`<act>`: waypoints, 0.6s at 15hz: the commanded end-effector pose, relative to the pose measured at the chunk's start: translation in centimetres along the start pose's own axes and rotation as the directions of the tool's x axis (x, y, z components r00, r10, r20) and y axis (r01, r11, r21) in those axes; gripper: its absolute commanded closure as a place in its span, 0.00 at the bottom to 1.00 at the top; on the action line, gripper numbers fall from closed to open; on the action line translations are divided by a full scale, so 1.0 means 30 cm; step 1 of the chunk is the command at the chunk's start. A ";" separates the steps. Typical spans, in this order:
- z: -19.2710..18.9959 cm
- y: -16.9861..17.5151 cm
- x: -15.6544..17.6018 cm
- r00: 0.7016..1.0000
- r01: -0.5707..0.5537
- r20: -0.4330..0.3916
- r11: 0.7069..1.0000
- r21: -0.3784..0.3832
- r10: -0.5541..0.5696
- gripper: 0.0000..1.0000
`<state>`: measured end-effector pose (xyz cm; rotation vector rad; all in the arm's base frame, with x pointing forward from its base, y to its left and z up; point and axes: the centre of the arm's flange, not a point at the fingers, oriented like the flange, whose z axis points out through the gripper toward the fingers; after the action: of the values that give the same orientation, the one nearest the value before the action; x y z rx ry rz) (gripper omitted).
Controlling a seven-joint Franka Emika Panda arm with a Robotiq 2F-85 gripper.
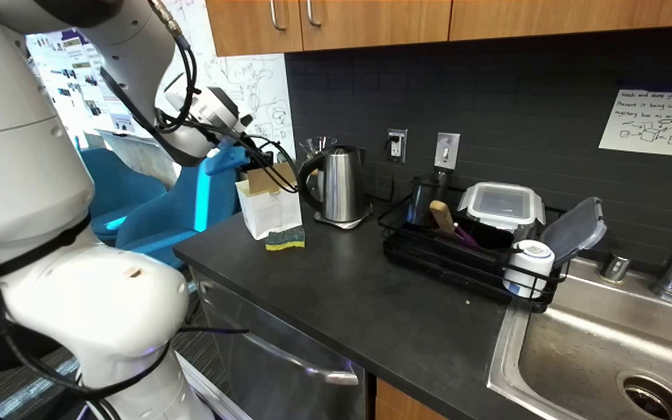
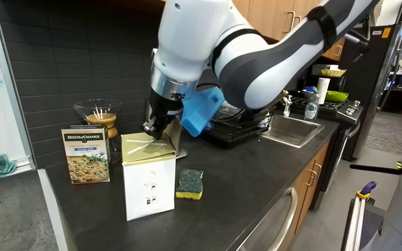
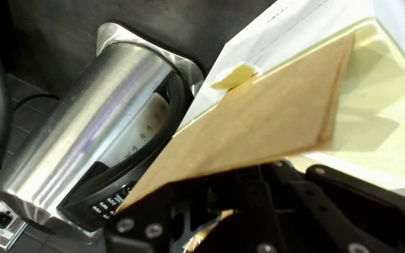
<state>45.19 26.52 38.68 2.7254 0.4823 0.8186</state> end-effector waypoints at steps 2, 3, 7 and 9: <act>0.058 0.017 -0.037 0.999 -0.012 0.033 0.997 0.081 0.010 1.00; 0.069 0.020 -0.039 0.999 -0.017 0.036 0.996 0.090 0.014 1.00; 0.079 0.026 -0.032 0.999 -0.023 0.040 0.993 0.115 0.019 1.00; 0.076 0.015 -0.020 0.999 -0.017 0.041 0.992 0.127 0.012 1.00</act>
<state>45.88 25.43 38.11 2.8168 0.4831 0.8075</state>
